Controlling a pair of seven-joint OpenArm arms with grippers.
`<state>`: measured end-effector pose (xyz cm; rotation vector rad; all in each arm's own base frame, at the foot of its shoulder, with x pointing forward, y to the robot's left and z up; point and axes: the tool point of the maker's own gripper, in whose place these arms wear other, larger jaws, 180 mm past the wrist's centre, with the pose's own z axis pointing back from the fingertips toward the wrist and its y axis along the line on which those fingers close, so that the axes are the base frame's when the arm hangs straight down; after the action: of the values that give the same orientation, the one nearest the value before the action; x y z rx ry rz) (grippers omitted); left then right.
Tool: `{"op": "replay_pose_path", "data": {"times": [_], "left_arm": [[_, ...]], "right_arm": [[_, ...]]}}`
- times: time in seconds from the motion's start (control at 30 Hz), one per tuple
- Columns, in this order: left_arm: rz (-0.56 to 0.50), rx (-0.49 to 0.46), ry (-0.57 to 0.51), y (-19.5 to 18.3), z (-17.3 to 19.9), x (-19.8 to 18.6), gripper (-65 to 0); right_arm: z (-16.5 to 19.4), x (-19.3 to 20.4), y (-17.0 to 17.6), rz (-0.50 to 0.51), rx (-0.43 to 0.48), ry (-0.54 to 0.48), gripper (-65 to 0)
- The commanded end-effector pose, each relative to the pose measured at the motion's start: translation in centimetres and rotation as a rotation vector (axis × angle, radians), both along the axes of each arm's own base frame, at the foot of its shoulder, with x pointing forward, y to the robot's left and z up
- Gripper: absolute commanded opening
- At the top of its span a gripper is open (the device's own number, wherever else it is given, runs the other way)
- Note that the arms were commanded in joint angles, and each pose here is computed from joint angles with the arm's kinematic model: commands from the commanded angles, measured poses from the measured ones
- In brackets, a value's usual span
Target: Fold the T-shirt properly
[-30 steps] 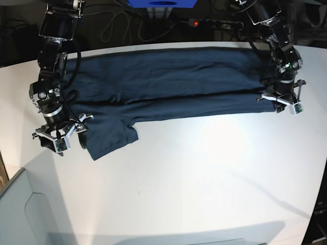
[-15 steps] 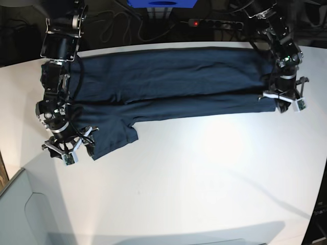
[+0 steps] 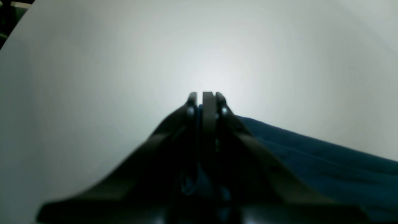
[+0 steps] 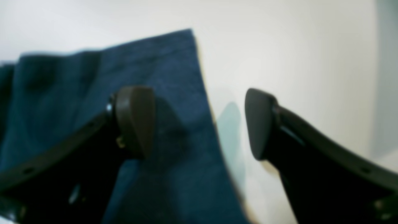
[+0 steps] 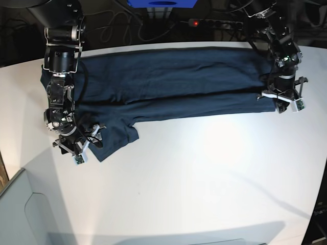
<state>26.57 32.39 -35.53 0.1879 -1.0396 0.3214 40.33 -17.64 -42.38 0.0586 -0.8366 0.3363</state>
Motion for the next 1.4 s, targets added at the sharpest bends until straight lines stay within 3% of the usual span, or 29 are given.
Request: {"op": "replay_pose_path", "data": {"times": [0.0,0.07,0.13,0.37,0.63,0.9,1.1,1.37], "left_arm": [[-0.003,0.027,-0.052,0.4,1.6,0.7,-65.0],[-0.005,0.026,-0.053,0.4,1.6,0.7,-65.0],[-0.005,0.026,-0.052,0.4,1.6,0.7,-65.0],[-0.005,0.027,-0.051,0.4,1.6,0.7,-65.0],[-0.006,0.028,-0.053,0.5,1.7,0.7,-65.0],[-0.008,0.029,-0.056,0.5,1.8,0.7,-65.0],[-0.025,0.062,-0.101,0.3,3.9,1.2,-65.0],[-0.030,0.070,-0.091,0.2,3.8,0.7,-65.0]], "right_arm": [[0.3,0.5,-0.5,0.000,-0.017,0.002,-22.1],[0.2,0.5,-0.5,-0.001,-0.015,0.009,-22.8],[-0.2,0.3,-0.5,-0.002,-0.013,0.021,-27.9],[-0.3,0.3,-0.5,-0.002,-0.015,0.023,-65.0],[1.5,0.3,-0.6,0.001,-0.029,-0.036,-65.0],[8.9,-1.5,0.3,0.048,-0.106,-0.263,-64.9],[13.3,-5.1,1.7,0.090,-0.150,-0.381,-64.9],[14.2,-11.0,3.2,0.139,-0.171,-0.382,-64.9]]}}
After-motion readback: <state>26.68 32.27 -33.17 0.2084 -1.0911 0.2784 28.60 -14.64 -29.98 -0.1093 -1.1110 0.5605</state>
